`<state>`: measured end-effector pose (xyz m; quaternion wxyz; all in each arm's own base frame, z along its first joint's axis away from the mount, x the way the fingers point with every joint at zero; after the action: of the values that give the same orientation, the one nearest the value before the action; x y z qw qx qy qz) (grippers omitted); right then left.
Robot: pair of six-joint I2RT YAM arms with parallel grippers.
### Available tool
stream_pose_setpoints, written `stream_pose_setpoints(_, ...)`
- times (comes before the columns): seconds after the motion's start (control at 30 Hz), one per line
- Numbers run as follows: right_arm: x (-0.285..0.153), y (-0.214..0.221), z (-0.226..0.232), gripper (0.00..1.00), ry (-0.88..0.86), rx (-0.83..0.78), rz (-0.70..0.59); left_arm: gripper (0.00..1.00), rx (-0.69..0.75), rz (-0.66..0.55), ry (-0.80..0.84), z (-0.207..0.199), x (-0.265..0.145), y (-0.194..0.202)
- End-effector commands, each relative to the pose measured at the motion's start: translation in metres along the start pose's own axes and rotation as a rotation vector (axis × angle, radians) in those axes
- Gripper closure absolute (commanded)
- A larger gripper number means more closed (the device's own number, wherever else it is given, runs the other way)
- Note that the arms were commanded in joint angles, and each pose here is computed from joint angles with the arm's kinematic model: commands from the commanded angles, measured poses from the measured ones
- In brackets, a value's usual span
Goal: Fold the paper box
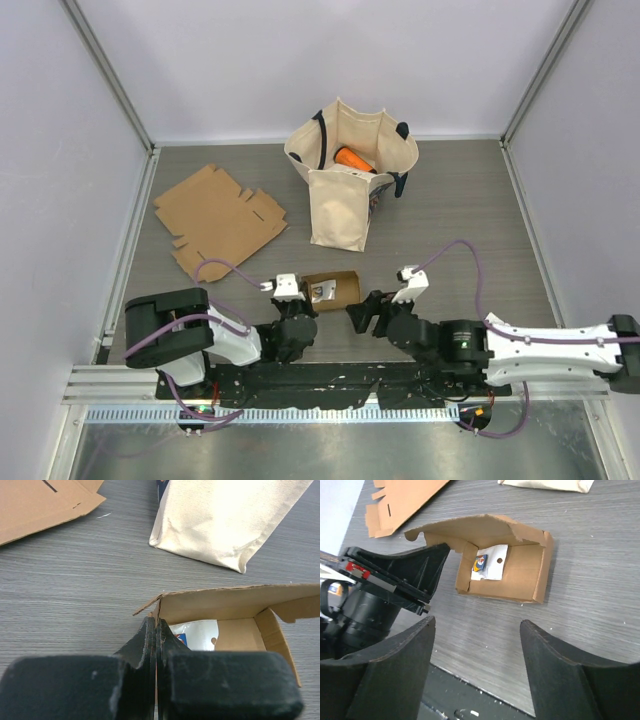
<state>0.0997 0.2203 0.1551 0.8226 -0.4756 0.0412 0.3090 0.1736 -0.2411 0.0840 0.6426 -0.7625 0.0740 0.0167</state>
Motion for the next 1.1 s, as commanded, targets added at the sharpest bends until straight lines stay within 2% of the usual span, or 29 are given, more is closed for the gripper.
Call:
stream_pose_setpoints(0.0, -0.016, -0.016, -0.005, 0.23, 0.036, 0.188, 0.111, 1.00, 0.017, -0.040, -0.049, -0.005, 0.002, -0.008)
stream_pose_setpoints(0.03, -0.016, -0.029, 0.000, 0.23, 0.034, 0.238, 0.109, 1.00, 0.019, -0.040, -0.051, -0.006, 0.002, -0.008)
stream_pose_setpoints(0.07, -0.017, -0.029, 0.005, 0.23, 0.017, 0.276, 0.167, 1.00, 0.023, -0.040, -0.051, -0.006, 0.002, -0.007)
stream_pose_setpoints(0.1, -0.008, -0.042, -0.001, 0.23, 0.053, 0.306, 0.147, 1.00, 0.022, -0.040, -0.050, -0.007, 0.002, -0.008)
stream_pose_setpoints(0.13, -0.004, -0.052, 0.008, 0.23, 0.002, 0.274, 0.148, 1.00, 0.024, -0.040, -0.053, -0.007, 0.003, -0.007)
stream_pose_setpoints(0.17, 0.003, -0.049, 0.008, 0.27, 0.002, 0.201, 0.194, 1.00, 0.025, -0.041, -0.056, -0.007, 0.003, -0.007)
stream_pose_setpoints(0.23, 0.012, -0.064, -0.004, 0.36, 0.045, -0.042, 0.174, 1.00, 0.024, -0.041, -0.053, -0.008, 0.003, -0.008)
stream_pose_setpoints(0.27, 0.021, -0.061, -0.009, 0.46, 0.085, -0.137, 0.192, 1.00, 0.028, -0.039, -0.052, -0.009, 0.003, -0.008)
stream_pose_setpoints(0.37, 0.033, -0.057, -0.014, 0.59, 0.073, -0.327, 0.210, 1.00, 0.032, -0.038, -0.047, -0.009, 0.002, -0.008)
stream_pose_setpoints(0.4, 0.037, -0.047, -0.016, 0.59, 0.057, -0.349, 0.245, 1.00, 0.034, -0.037, -0.046, -0.009, 0.003, -0.009)
stream_pose_setpoints(0.5, 0.046, -0.046, -0.018, 0.59, 0.031, -0.370, 0.189, 1.00, 0.042, -0.037, -0.046, -0.008, 0.002, -0.009)
stream_pose_setpoints(0.53, 0.050, -0.048, -0.016, 0.57, 0.020, -0.375, 0.154, 1.00, 0.047, -0.037, -0.046, -0.008, 0.002, -0.009)
stream_pose_setpoints(0.57, 0.052, -0.048, -0.018, 0.52, 0.030, -0.385, 0.145, 1.00, 0.048, -0.037, -0.044, -0.010, 0.003, -0.009)
stream_pose_setpoints(0.7, 0.063, -0.046, -0.025, 0.48, 0.035, -0.428, 0.081, 1.00, 0.059, -0.034, -0.037, -0.011, 0.003, -0.009)
stream_pose_setpoints(0.9, 0.075, -0.057, -0.020, 0.52, -0.024, -0.378, -0.118, 1.00, 0.055, -0.033, -0.029, -0.012, 0.003, -0.009)
stream_pose_setpoints(1.07, 0.078, -0.059, -0.022, 0.57, -0.080, -0.353, -0.193, 1.00, 0.059, -0.033, -0.022, -0.012, 0.003, -0.009)
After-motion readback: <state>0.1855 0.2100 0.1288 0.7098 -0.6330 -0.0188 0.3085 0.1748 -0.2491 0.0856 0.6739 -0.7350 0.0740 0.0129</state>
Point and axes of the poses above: each gripper's point midway between its finger pads, its own x axis out along the fingers, its own z axis along the line the jaws close on, y = z × x, the point moved 5 cm from there along -x, back along the fingers, and after that the axes turned 6 degrees about x, right-handed, at the moved point
